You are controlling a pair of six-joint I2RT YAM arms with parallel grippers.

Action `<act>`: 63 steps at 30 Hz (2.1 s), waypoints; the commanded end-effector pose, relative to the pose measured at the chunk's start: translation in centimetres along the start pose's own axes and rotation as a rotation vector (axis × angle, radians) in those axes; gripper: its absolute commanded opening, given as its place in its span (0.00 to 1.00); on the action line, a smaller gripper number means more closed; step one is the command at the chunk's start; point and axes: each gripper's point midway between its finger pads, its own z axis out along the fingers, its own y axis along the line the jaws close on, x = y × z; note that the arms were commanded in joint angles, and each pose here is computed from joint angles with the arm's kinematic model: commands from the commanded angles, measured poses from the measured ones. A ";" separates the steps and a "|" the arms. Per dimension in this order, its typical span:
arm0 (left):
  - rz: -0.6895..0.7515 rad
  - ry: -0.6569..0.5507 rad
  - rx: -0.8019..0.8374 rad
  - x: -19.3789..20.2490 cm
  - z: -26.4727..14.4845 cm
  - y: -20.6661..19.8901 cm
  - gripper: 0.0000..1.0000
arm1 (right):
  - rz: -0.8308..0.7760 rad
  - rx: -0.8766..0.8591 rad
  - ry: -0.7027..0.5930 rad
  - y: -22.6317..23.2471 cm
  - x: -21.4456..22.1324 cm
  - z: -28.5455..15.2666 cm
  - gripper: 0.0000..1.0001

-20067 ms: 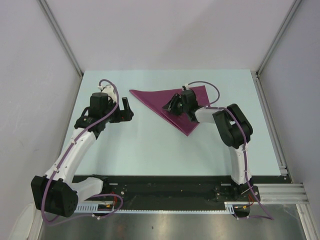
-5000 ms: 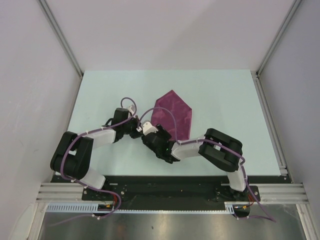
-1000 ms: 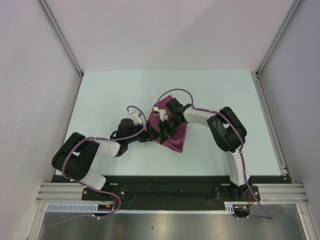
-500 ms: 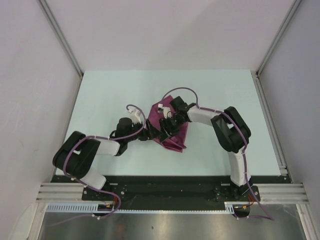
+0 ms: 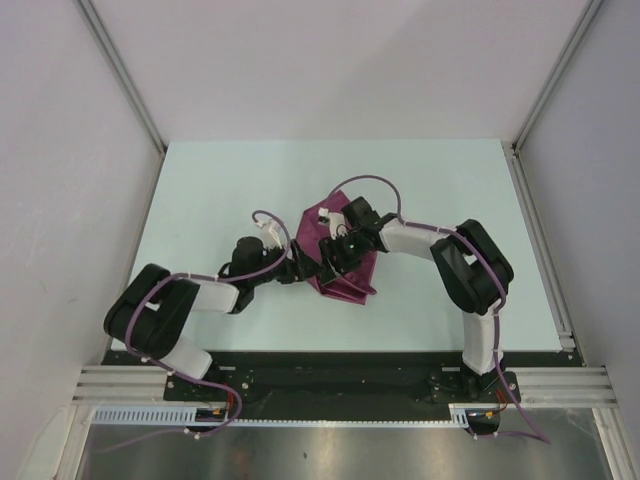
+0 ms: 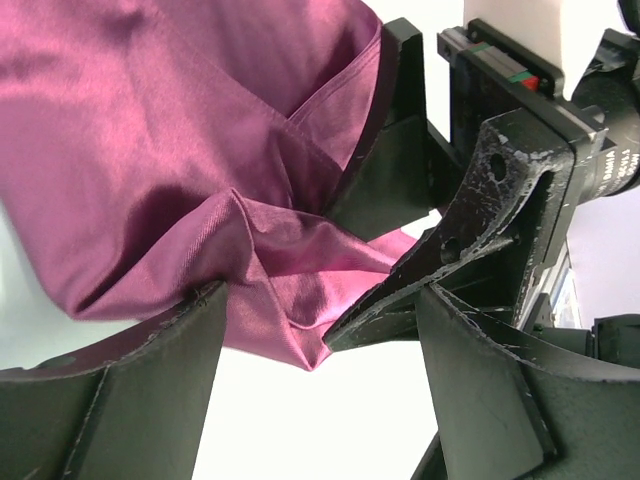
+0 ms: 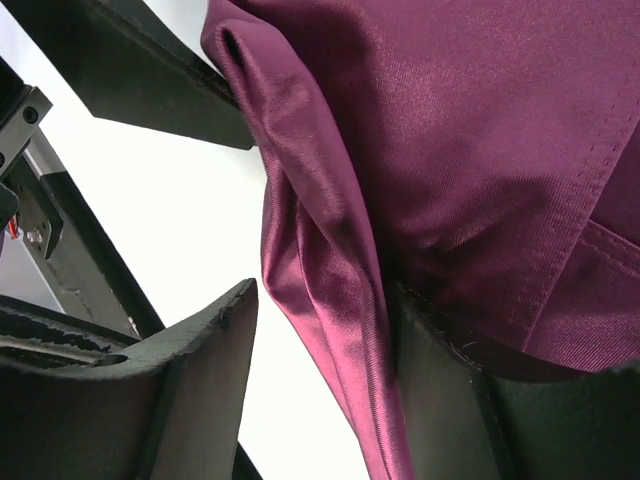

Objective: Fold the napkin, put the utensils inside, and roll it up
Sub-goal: Roll the napkin with the utensil

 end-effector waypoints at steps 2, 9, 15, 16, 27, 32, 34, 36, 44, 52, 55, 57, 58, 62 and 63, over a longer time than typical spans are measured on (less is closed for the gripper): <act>-0.048 -0.112 -0.303 -1.3 -2.4 6.1 0.79 | -0.046 -0.065 0.045 3.2 1.7 0.9 0.60; -0.031 -0.139 -0.441 -1.9 -4.9 7.5 0.80 | -0.047 -0.081 0.044 4.0 1.8 2.0 0.60; -0.010 -0.105 -0.515 -1.5 -5.2 9.2 0.80 | -0.047 -0.084 0.047 4.2 1.9 2.2 0.60; -0.011 -0.104 -0.521 -1.5 -5.2 9.4 0.80 | -0.044 -0.085 0.047 4.2 1.9 2.2 0.61; -0.048 -0.158 -0.602 -2.4 -5.5 10.7 0.70 | -0.049 -0.086 0.050 4.3 2.0 2.3 0.60; -0.057 -0.176 -0.612 -2.6 -6.0 11.0 0.67 | -0.043 -0.081 0.050 4.1 2.0 2.2 0.60; -0.060 -0.170 -0.603 -2.3 -6.3 11.1 0.69 | -0.044 -0.079 0.049 4.0 2.1 2.2 0.60; -0.064 -0.176 -0.600 -2.3 -6.8 11.2 0.71 | -0.044 -0.078 0.051 4.0 2.2 2.1 0.60; -0.101 -0.186 -0.528 -2.2 -7.1 10.8 0.75 | -0.039 -0.080 0.053 3.8 2.2 2.1 0.60; -0.152 -0.122 -0.440 -1.1 -5.9 9.6 0.76 | -0.040 -0.076 0.054 3.8 2.3 2.2 0.60; -0.182 -0.068 -0.409 0.7 -5.9 9.3 0.72 | -0.039 -0.070 0.051 3.7 2.3 2.2 0.60; -0.198 -0.030 -0.394 2.0 -6.1 9.2 0.71 | -0.041 -0.066 0.044 3.7 2.1 2.1 0.60; -0.202 -0.018 -0.395 2.4 -6.1 9.3 0.71 | -0.044 -0.067 0.041 3.7 2.0 2.0 0.60; -0.211 0.031 -0.399 4.4 -6.9 9.6 0.71 | -0.046 -0.061 0.024 3.3 1.2 1.7 0.61; -0.207 0.035 -0.393 4.6 -7.0 9.5 0.71 | -0.052 -0.063 0.017 3.3 0.8 1.7 0.61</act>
